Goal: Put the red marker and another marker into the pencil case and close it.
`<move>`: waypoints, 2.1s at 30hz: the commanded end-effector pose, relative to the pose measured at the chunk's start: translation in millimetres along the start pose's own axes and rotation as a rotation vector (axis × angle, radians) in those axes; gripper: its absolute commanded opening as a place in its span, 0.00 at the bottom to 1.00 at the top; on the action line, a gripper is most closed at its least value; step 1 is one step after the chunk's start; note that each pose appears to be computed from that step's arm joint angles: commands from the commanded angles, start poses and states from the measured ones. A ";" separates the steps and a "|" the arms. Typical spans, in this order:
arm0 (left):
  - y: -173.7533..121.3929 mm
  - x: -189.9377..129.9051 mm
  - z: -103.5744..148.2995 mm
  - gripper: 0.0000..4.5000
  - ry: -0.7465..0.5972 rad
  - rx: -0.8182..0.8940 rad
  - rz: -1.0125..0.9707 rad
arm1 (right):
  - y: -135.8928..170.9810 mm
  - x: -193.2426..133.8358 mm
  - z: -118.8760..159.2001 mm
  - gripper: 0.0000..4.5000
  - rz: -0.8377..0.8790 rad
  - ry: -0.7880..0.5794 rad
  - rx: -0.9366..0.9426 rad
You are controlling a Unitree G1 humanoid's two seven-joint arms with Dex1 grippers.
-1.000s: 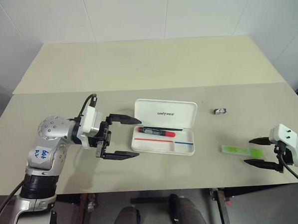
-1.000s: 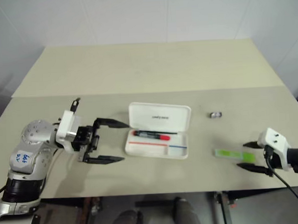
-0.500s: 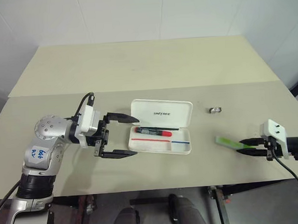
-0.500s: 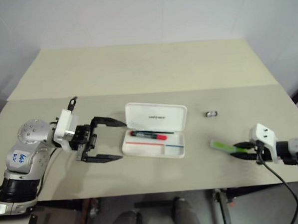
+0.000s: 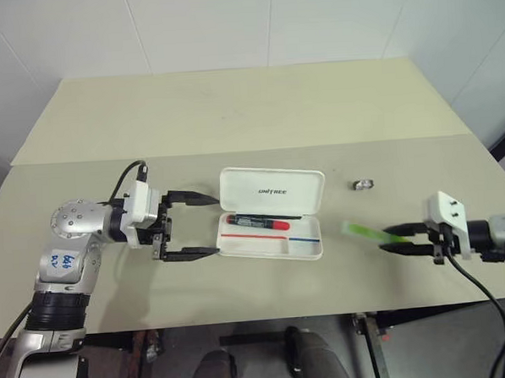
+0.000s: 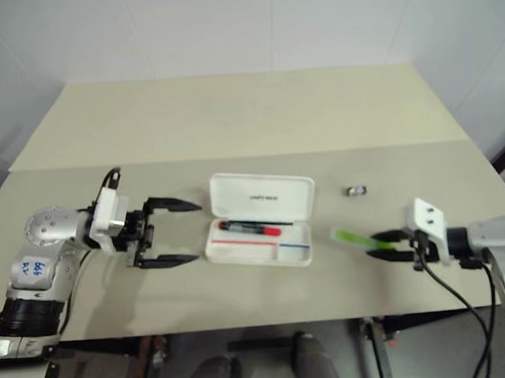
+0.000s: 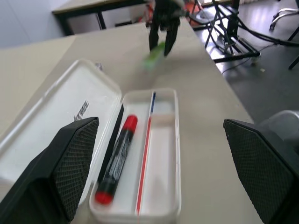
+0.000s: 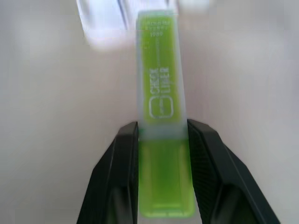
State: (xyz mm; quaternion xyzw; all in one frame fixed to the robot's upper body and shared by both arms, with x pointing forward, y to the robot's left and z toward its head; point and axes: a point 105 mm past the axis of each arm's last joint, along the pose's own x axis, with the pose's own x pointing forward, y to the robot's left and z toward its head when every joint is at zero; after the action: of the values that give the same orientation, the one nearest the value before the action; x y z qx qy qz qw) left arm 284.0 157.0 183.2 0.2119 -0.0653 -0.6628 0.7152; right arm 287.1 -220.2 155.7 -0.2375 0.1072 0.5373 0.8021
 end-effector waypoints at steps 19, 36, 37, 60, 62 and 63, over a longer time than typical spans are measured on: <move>-4.1 -19.3 -18.9 1.00 0.067 -0.005 0.049 | 37.3 127.1 69.6 0.24 0.199 -0.163 -0.095; -8.5 -21.8 -18.3 1.00 0.072 -0.008 0.069 | 45.3 152.1 57.4 0.24 0.264 -0.052 -0.060; -8.3 -21.8 -18.3 1.00 0.072 -0.007 0.070 | 45.1 152.5 57.2 0.24 0.264 -0.048 -0.059; -4.0 -19.4 -18.9 1.00 0.073 0.015 0.078 | 35.7 157.3 74.0 1.00 0.245 -0.052 -0.085; -3.6 -19.2 -18.7 1.00 0.072 0.015 0.077 | 36.4 155.6 78.8 1.00 0.248 -0.070 -0.079; -3.4 -19.1 -18.7 1.00 0.072 0.015 0.076 | 36.9 154.8 80.6 1.00 0.250 -0.078 -0.073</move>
State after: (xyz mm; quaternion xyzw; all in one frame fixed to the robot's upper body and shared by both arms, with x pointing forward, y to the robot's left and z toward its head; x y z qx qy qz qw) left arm 283.6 178.7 160.0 0.2252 -0.0361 -0.6333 0.7396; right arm 310.5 -48.2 129.6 -0.2355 0.1193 0.6394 0.7221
